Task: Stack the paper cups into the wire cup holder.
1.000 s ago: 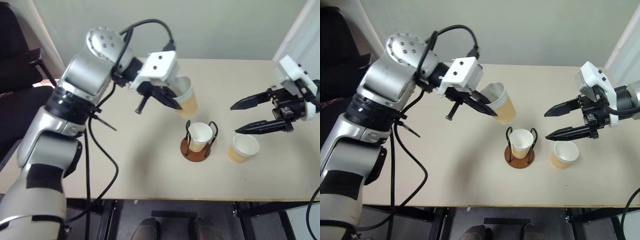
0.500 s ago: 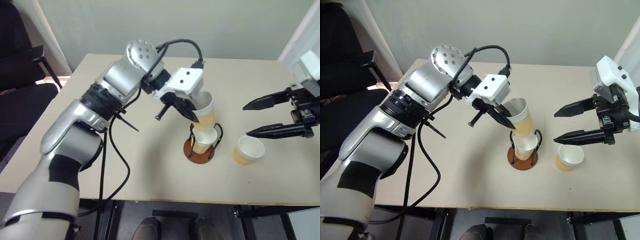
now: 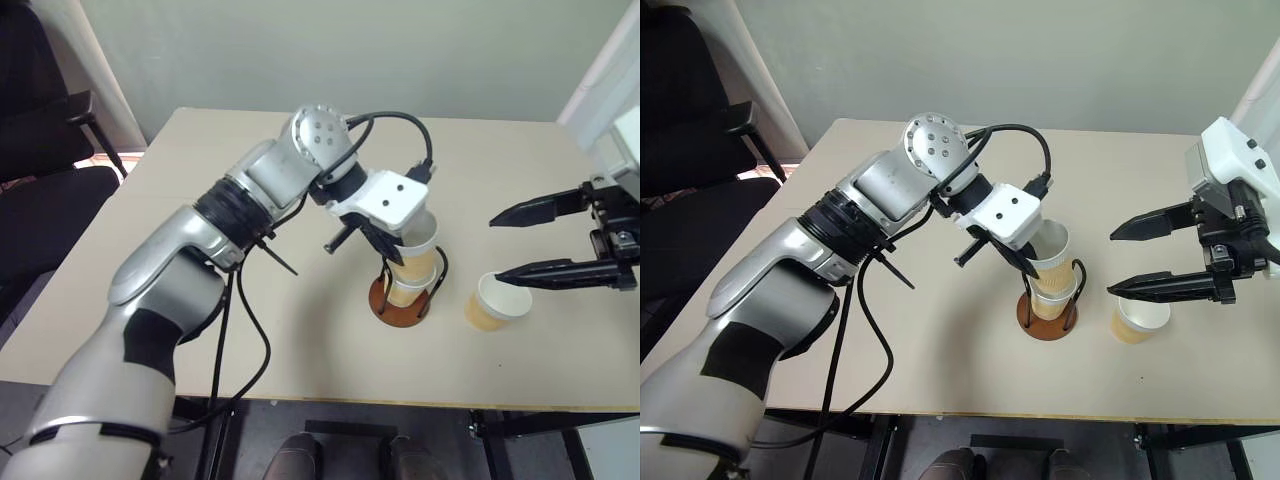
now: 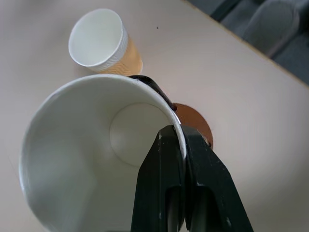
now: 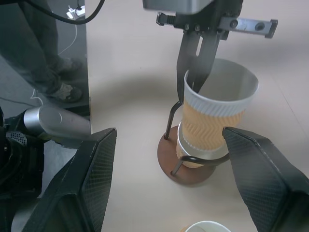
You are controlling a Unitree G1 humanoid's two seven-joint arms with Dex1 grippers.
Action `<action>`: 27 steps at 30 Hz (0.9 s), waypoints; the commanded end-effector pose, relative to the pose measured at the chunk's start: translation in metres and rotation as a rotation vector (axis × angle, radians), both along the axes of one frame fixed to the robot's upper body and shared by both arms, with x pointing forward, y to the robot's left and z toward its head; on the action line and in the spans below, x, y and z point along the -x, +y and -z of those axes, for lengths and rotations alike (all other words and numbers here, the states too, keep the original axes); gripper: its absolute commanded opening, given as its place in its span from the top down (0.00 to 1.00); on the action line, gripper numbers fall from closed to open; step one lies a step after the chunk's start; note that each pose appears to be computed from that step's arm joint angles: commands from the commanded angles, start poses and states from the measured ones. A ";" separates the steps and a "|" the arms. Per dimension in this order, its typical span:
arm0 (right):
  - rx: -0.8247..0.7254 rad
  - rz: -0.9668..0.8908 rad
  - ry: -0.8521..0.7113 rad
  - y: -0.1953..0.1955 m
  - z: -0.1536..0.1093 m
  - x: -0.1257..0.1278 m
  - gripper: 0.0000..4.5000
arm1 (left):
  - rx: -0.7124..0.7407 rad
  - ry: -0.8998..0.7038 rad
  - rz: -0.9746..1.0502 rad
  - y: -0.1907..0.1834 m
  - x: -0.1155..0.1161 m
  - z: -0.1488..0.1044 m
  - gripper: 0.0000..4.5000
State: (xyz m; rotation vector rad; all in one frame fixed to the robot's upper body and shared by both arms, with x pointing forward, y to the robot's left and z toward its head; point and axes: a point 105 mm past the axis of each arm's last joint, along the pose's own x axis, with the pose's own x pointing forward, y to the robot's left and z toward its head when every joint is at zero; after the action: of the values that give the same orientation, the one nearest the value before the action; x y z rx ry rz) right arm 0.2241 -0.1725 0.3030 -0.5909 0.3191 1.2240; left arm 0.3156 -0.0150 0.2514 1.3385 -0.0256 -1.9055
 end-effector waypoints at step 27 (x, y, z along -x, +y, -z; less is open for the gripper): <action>-0.003 0.085 -0.063 -0.002 0.010 -0.006 0.19 | 0.285 0.049 -0.091 0.003 -0.011 -0.056 0.01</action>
State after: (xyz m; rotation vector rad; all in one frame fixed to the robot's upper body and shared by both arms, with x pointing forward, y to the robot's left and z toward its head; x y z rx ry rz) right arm 0.2323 -0.1741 0.2850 -0.5874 0.3330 1.1676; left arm 0.3270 -0.0160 0.2805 1.1513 -0.1357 -1.8196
